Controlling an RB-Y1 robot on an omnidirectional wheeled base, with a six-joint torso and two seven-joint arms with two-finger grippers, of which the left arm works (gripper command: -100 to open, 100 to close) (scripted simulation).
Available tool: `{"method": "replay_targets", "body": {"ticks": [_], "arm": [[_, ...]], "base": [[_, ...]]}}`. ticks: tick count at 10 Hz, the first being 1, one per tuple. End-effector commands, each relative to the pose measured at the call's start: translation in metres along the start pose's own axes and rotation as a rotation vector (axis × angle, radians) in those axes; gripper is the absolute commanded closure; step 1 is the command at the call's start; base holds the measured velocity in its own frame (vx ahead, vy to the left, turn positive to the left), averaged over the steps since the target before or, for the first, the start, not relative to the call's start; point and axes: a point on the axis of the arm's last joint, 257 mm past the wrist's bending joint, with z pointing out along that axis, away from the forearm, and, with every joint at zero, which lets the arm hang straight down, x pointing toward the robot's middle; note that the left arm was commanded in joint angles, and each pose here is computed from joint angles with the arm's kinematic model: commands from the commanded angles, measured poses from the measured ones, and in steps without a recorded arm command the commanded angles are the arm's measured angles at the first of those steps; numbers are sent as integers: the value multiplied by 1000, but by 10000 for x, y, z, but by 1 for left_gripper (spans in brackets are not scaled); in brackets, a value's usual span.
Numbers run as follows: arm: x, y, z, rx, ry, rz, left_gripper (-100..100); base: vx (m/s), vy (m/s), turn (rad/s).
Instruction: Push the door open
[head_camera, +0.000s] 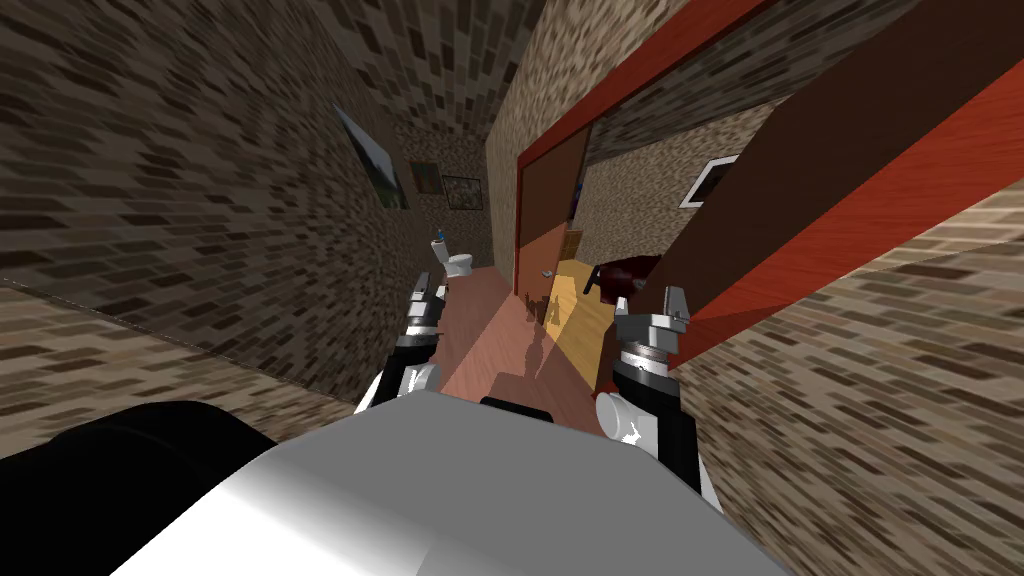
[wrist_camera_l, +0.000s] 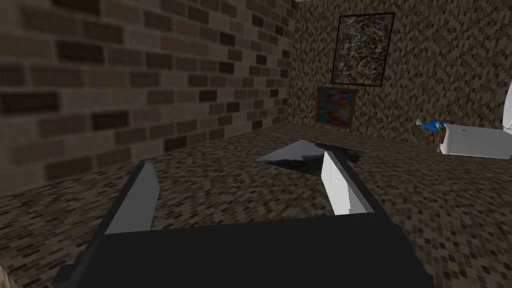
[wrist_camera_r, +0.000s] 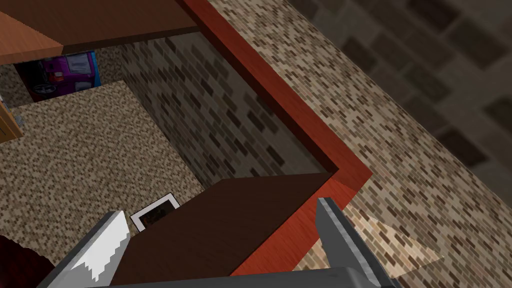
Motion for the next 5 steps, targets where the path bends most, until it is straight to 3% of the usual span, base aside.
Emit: {"method": "replay_targets", "body": {"ticks": [1,5], "arm": [[65,90,-5,-10,15,-12,-100],[240,335,-30,-38,50,-45,-100]], "base": [[131,-17,-79],[161,36,-85]]}}
